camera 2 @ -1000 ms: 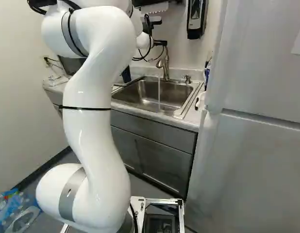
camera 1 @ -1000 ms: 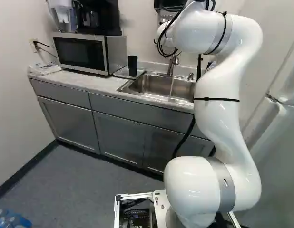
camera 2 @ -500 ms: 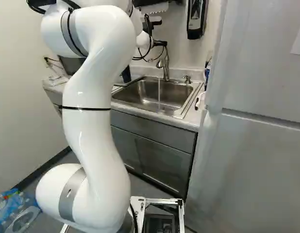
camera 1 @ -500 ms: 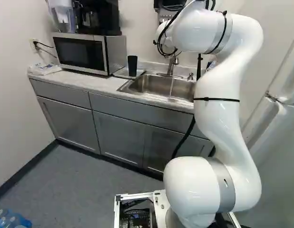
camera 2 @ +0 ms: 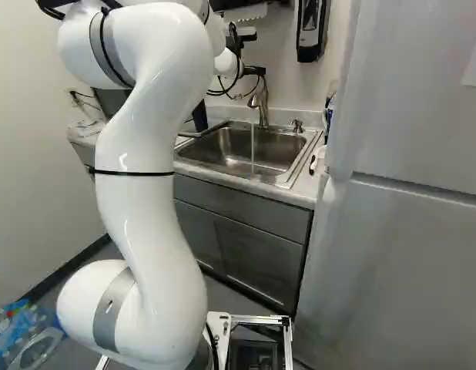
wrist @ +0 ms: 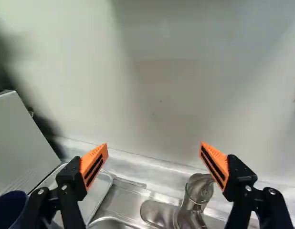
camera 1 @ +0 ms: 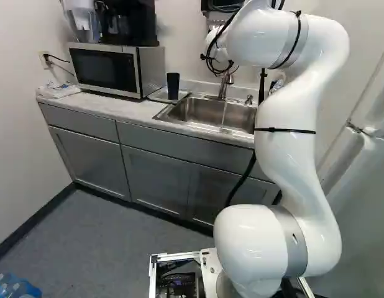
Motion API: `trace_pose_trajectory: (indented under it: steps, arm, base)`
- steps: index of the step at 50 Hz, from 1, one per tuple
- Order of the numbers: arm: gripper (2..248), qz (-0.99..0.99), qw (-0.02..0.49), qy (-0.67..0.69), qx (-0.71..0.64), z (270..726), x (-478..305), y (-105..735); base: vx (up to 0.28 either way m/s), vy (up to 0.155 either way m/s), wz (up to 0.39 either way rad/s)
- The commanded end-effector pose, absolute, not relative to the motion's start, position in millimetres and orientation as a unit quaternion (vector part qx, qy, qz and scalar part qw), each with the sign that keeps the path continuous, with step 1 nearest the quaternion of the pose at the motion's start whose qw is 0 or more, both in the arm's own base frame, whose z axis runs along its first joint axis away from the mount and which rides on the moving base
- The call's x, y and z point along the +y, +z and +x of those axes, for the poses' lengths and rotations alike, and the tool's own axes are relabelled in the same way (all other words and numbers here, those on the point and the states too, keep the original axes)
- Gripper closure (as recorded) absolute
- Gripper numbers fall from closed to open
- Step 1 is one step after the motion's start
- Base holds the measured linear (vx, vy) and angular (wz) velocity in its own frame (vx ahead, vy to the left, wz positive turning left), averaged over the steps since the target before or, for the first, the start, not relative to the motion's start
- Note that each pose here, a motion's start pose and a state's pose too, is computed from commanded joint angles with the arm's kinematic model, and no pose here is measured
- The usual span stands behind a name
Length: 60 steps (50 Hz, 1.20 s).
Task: Rinse the cup and place it in the tray
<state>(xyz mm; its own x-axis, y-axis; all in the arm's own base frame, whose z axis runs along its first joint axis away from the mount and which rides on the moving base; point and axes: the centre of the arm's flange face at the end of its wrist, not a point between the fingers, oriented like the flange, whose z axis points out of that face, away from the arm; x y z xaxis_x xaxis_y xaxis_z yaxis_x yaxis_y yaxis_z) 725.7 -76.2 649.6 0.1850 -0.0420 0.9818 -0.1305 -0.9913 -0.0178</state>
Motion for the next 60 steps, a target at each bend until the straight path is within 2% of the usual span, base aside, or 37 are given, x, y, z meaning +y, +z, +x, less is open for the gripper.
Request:
trace_pose_trajectory:
  steps: [60]
  arm:
    - [3, 0.775, 0.032, 0.629, -0.053, 696.2, -67.8, 654.3]
  base:
    - [0.0, 0.0, 0.0]
